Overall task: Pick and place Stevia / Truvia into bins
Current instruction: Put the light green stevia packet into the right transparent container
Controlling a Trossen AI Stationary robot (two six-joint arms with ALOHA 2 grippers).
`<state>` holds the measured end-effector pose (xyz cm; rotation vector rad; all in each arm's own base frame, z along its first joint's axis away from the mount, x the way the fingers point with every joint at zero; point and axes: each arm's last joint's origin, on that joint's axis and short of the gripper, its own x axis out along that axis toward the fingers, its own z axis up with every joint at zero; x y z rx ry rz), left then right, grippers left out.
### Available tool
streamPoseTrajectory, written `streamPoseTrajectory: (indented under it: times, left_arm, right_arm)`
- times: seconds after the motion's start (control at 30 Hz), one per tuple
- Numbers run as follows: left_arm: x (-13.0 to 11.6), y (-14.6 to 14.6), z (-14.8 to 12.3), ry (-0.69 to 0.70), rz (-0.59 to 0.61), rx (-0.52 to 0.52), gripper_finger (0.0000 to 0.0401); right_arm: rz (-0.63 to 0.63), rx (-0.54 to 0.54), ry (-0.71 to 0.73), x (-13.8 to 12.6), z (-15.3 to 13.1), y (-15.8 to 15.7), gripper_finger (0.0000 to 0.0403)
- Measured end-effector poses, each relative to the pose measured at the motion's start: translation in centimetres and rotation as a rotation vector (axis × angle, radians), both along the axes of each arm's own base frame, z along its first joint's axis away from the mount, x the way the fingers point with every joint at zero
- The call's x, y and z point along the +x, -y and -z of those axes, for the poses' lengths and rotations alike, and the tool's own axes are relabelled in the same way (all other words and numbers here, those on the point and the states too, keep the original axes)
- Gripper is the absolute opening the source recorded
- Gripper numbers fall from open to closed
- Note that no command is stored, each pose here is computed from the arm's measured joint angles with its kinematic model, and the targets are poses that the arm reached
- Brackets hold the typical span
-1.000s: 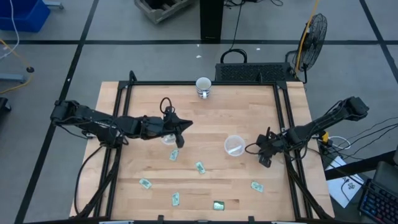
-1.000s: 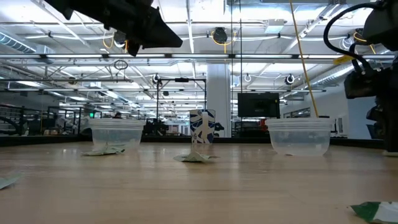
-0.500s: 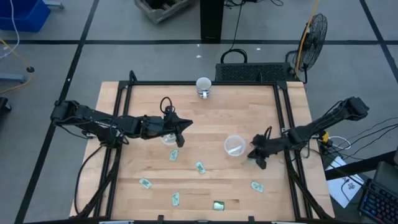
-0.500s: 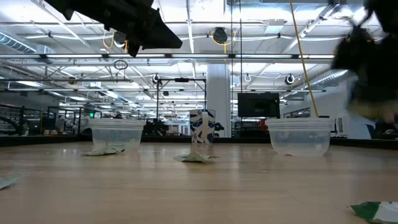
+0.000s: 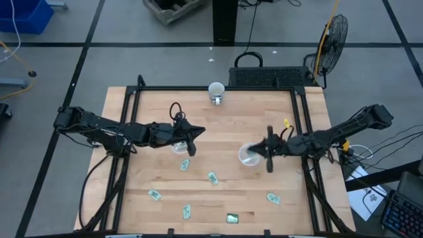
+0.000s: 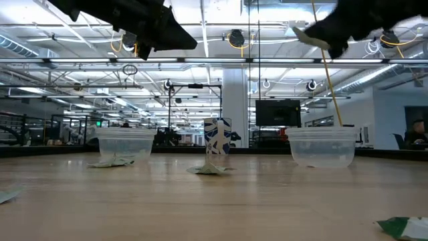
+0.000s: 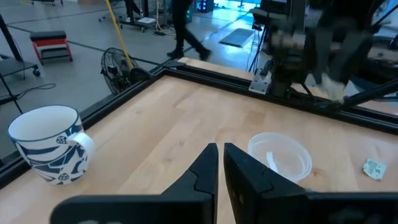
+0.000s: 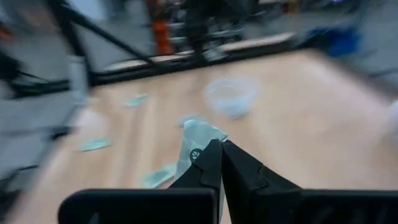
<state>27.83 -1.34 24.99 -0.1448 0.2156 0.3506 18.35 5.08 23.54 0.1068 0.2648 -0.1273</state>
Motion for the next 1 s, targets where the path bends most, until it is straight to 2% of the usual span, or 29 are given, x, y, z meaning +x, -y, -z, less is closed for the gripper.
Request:
streamPoseTrajectory:
  times: [0.1, 0.17, 0.23, 0.3, 0.4, 0.63, 1.0]
  left_arm:
    - [0.0, 0.0, 0.0, 0.003, 0.001, 0.000, 0.0031]
    - [0.0, 0.0, 0.0, 0.003, 0.001, -0.001, 0.0031]
    - [0.0, 0.0, 0.0, 0.001, 0.001, 0.000, 0.0031]
    - [0.0, 0.0, 0.0, -0.001, 0.001, 0.000, 0.0031]
    - [0.0, 0.0, 0.0, -0.001, 0.001, 0.000, 0.0031]
    - [0.0, 0.0, 0.0, -0.001, 0.000, -0.003, 0.0031]
    - [0.0, 0.0, 0.0, -0.001, 0.000, -0.004, 0.0031]
  right_arm:
    - [0.022, -0.127, -0.090, 1.1, -4.2, -0.1, 0.0000]
    - [0.030, -0.138, -0.165, 1.5, -6.6, -0.1, 0.0000]
    - [0.079, -0.134, -0.290, 2.0, -7.3, -0.1, 0.0000]
    - [0.144, -0.132, -0.439, 2.4, -6.2, -0.1, 0.0000]
    - [0.191, -0.111, -0.631, 3.5, -2.9, 0.0, 0.0000]
    - [0.120, -0.022, -0.854, 6.0, 2.9, 0.1, 0.0000]
    - [0.136, 0.039, -0.931, 8.1, 5.9, 1.3, 0.0000]
